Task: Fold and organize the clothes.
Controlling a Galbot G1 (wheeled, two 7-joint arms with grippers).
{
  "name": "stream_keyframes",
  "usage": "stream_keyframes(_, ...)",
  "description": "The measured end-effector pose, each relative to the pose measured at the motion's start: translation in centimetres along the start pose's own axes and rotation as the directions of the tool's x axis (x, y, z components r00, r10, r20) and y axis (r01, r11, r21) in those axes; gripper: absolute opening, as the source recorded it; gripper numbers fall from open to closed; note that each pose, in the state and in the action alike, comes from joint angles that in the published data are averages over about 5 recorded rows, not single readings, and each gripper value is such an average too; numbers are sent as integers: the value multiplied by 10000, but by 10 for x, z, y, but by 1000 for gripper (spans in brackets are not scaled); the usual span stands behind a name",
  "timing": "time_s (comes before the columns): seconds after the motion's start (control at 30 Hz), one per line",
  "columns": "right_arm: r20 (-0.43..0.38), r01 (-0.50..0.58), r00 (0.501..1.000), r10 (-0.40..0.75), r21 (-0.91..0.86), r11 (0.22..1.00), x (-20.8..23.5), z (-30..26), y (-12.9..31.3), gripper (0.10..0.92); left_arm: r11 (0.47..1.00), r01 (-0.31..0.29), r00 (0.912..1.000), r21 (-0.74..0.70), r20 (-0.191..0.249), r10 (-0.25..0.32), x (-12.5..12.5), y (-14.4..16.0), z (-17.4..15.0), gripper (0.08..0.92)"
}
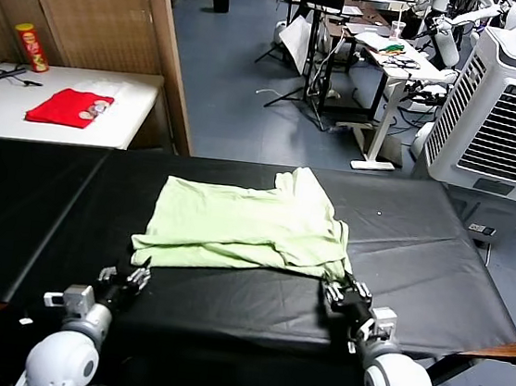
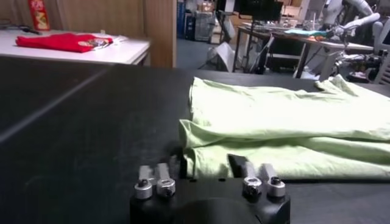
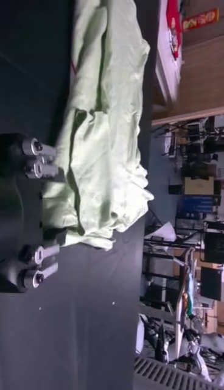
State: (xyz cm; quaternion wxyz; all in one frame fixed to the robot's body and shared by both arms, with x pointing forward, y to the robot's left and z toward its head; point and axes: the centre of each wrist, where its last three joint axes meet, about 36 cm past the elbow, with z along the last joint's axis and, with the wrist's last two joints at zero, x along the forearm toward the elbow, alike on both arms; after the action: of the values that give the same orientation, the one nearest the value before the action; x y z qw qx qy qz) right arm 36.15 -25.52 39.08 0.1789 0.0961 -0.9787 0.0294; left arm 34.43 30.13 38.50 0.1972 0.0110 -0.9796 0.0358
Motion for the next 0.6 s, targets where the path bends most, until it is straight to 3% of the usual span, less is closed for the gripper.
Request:
stream_keyframes(0.07, 0, -33, 10000, 33, -18, 10000, 2, -1, 0, 120, 10000, 16, 10000, -86, -19, -16, 0, 1, 0, 189)
stream_keyframes(0.17, -29, -73, 10000, 73, -37, 10000, 7, -2, -1, 121, 9996, 33, 10000, -269, -30, -33, 2, 4, -1, 125)
stream_keyframes(0.4, -273, -84, 9996, 84, 1, 10000, 24, -7, -5, 121, 9947, 197, 9998, -1013, -81, -207, 13, 13, -10, 127)
stream_keyframes(0.6, -725, 44, 9974, -42, 32, 10000, 44, -9, -10, 121, 9834, 152, 9990, -1809, -392, -226, 29, 19, -18, 127)
